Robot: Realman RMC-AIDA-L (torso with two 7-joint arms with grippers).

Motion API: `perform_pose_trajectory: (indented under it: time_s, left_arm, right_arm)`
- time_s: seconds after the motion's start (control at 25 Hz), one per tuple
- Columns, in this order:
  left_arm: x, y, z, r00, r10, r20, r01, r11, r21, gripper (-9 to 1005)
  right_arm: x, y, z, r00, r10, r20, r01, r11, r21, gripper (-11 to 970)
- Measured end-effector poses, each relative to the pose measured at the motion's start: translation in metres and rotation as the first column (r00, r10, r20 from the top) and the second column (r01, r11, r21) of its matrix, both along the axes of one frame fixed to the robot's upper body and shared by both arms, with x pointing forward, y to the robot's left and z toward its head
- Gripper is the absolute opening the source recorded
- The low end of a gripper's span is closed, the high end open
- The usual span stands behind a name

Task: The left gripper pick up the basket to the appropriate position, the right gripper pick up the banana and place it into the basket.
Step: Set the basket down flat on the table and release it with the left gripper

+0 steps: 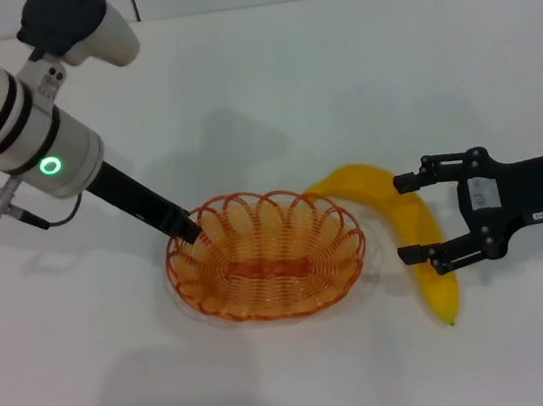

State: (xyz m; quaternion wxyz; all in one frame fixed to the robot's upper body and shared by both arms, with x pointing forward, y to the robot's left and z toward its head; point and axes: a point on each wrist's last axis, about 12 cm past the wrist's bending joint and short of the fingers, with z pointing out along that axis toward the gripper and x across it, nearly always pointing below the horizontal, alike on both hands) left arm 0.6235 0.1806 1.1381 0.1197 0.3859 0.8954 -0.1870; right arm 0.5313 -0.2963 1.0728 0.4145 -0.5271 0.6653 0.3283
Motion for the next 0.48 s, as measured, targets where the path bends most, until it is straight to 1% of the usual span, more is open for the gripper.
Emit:
perform_pose_trajectory:
  time_s: [0.2, 0.44, 0.48]
  left_arm:
    - [-0.0003, -0.0008, -0.0005, 1.0, -0.002, 0.0, 0.002, 1.0, 0.005, 54]
    - [-0.0002, -0.0012, -0.0006, 1.0, 0.004, -0.002, -0.004, 1.0, 0.005, 116]
    - [-0.0001, -0.0012, -0.0006, 1.0, 0.004, -0.001, -0.004, 1.0, 0.005, 151]
  right_arm:
    - [-0.0002, 0.0007, -0.0003, 1.0, 0.001, -0.001, -0.001, 1.0, 0.001, 889]
    - [-0.0002, 0.0007, -0.0003, 1.0, 0.001, -0.001, -0.001, 1.0, 0.001, 889]
    - [-0.0002, 0.0007, -0.0003, 1.0, 0.001, -0.001, -0.001, 1.0, 0.001, 889]
